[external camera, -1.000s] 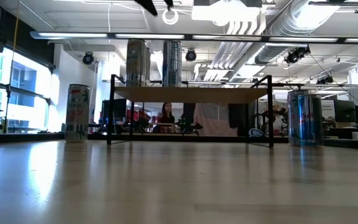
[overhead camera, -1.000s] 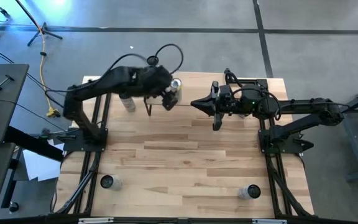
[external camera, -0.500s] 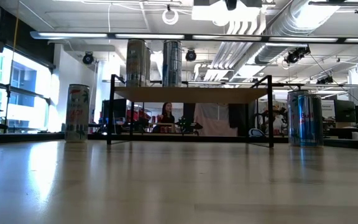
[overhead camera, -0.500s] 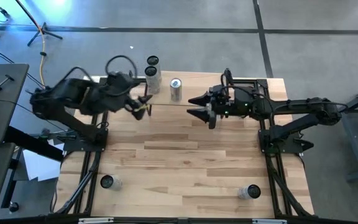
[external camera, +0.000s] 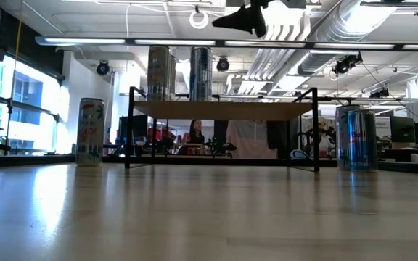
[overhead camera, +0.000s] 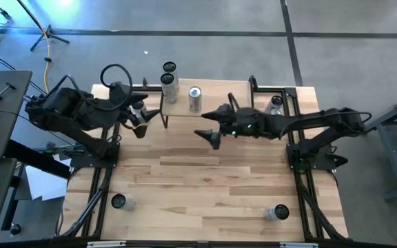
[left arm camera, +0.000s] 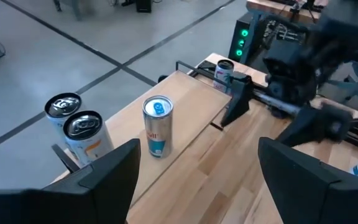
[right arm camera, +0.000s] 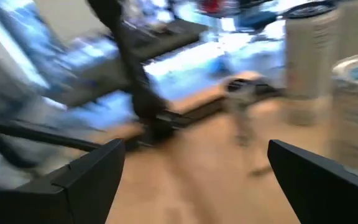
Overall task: Place canned beverage on shelf
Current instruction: Put the left blue soda can on the shelf
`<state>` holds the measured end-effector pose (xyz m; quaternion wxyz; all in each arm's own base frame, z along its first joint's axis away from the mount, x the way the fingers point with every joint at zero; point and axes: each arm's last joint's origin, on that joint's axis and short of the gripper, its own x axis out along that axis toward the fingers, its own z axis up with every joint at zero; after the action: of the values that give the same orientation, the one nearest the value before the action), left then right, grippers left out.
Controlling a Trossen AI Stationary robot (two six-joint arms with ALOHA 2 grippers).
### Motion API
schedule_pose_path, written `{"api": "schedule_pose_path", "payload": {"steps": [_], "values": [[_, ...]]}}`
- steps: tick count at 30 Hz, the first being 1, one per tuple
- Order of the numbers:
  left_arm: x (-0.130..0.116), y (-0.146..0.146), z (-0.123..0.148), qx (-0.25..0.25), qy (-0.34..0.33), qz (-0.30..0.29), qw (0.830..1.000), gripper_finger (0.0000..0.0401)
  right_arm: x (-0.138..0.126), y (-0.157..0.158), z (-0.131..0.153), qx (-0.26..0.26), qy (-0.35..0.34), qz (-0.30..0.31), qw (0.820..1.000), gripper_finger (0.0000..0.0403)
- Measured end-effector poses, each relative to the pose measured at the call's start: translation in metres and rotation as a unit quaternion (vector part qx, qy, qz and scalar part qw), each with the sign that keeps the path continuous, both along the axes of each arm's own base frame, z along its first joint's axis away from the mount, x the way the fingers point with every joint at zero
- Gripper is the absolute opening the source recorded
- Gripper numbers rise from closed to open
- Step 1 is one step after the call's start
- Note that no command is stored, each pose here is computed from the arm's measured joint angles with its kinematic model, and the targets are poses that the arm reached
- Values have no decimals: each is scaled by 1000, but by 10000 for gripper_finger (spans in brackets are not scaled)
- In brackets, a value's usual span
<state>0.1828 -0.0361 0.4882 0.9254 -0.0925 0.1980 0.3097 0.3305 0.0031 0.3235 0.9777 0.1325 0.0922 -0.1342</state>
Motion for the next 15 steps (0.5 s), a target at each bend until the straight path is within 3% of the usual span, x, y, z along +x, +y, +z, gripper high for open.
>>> {"api": "schedule_pose_path", "payload": {"steps": [3, 5, 8, 15], "values": [[2, -1, -1, 4, 5, -2, 1000, 296, 12, 6, 2, -88, 70, -104, 988, 378], [2, -1, -1, 7, 7, -4, 1000, 296, 21, 7, -4, -113, 104, -185, 971, 378], [0, 0, 0, 10, 8, -6, 1000, 296, 35, 5, -17, -117, 118, -252, 953, 378], [-4, 1, 1, 16, 12, -10, 1000, 296, 65, -4, -54, -81, 80, -323, 940, 378]]}}
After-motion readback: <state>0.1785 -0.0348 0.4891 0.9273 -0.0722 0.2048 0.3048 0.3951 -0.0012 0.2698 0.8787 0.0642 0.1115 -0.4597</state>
